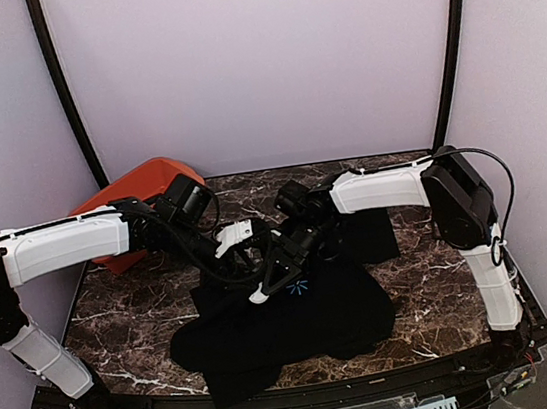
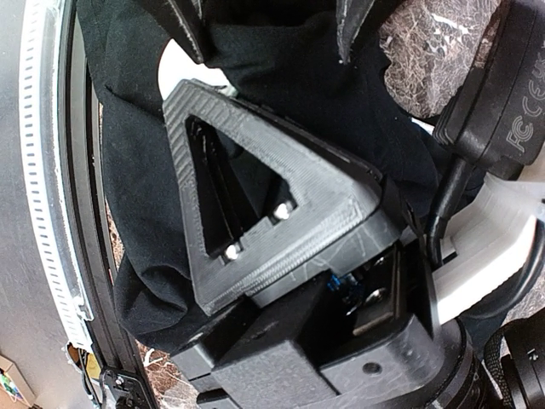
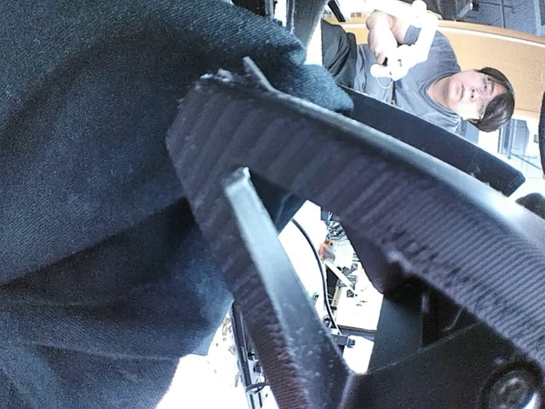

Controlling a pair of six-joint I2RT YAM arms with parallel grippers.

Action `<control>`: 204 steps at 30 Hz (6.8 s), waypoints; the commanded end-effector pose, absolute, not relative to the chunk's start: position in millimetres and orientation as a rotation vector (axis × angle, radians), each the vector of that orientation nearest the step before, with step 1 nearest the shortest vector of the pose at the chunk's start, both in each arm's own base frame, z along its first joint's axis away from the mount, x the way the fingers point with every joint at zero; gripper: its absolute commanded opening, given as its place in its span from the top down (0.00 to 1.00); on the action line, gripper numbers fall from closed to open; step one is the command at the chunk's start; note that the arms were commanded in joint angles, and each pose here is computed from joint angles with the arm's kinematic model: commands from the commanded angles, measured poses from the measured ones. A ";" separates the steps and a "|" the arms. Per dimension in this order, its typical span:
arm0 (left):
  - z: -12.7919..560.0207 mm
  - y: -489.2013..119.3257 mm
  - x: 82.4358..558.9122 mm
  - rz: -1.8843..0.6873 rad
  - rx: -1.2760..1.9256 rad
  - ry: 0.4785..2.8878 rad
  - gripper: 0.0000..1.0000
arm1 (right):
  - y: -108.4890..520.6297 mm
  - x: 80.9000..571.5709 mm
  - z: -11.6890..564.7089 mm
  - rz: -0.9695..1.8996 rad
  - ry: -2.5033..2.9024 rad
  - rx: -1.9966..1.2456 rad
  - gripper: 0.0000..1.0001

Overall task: Pin the brooch onto the clothing
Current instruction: Pin the flattened clothing onto the flattened clothing.

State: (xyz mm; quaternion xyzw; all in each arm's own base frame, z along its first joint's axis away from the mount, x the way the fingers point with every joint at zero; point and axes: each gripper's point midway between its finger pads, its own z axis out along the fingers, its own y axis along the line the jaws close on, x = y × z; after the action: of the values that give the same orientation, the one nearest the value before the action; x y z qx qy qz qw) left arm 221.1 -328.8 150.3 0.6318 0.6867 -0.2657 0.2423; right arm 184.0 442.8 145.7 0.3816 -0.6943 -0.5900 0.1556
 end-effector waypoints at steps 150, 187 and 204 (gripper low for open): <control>165.0 -345.1 220.0 -0.463 1.653 1.809 0.42 | 435.9 173.1 210.1 -1.898 -1.835 1.231 1.00; 178.0 -363.8 180.7 -1.190 1.681 1.860 0.99 | 411.6 197.3 256.3 -1.969 -2.051 1.653 1.00; 192.0 -354.1 229.7 -1.077 1.397 1.900 0.99 | 397.4 224.2 244.6 -2.098 -2.258 1.363 0.57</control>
State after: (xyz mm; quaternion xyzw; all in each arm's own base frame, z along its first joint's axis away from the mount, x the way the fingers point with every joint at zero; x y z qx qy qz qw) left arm 220.5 -358.0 181.1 0.5428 0.6966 -0.4040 0.2385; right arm 212.4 393.9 235.9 0.4258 -0.6676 -0.6071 -0.0661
